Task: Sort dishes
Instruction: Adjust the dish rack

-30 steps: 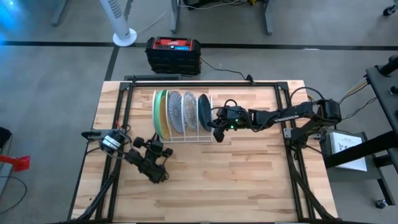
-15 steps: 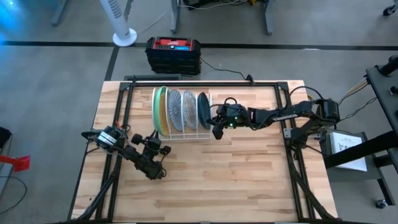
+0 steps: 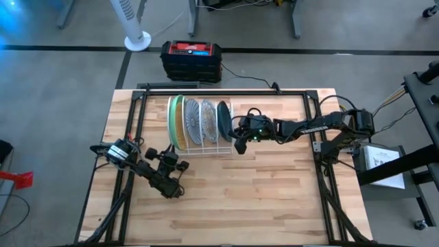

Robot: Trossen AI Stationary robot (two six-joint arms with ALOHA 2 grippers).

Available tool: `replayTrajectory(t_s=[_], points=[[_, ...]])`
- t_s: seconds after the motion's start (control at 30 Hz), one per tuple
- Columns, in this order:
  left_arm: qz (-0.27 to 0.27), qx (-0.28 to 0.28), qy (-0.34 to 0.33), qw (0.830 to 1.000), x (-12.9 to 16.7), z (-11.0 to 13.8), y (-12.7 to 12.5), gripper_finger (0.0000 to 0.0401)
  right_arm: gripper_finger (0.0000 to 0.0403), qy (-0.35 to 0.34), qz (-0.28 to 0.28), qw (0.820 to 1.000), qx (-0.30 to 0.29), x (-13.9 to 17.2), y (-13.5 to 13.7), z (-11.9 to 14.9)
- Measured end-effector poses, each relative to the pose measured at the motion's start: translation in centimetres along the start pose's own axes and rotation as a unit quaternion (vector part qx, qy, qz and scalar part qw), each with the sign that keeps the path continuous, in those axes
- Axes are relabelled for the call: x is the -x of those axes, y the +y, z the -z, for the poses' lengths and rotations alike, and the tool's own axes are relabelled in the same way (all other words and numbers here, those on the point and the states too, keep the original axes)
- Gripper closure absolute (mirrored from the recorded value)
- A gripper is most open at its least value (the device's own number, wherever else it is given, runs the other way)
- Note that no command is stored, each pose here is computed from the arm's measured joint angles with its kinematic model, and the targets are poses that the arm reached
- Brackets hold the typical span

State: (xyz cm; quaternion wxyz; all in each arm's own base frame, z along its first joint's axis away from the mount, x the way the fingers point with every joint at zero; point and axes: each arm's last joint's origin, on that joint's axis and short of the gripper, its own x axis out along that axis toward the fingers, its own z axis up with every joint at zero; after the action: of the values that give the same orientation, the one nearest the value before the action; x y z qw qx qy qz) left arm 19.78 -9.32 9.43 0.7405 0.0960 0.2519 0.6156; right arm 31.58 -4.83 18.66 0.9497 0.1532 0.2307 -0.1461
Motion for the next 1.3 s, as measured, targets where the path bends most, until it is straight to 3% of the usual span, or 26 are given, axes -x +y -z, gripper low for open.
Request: replayTrajectory(t_s=[0.37,0.83,1.1,1.3], points=[[-0.005,-0.034,0.034,0.999,1.0,-0.1,-0.3,0.0366,0.0283,0.004,0.001,1.0,-0.012,0.2,0.0,0.0],[-0.005,-0.023,0.032,0.999,1.2,-0.2,-0.2,0.0362,0.0231,0.019,0.006,1.0,-0.016,0.4,-0.1,0.2],[-0.008,-0.027,0.039,0.999,1.3,-0.8,0.2,0.0289,0.0222,0.022,0.006,1.0,-0.02,0.4,-0.1,0.3],[-0.001,-0.116,0.065,0.991,2.1,-1.8,0.3,0.0231,0.022,0.032,0.007,0.999,-0.024,0.4,-0.1,0.4]])
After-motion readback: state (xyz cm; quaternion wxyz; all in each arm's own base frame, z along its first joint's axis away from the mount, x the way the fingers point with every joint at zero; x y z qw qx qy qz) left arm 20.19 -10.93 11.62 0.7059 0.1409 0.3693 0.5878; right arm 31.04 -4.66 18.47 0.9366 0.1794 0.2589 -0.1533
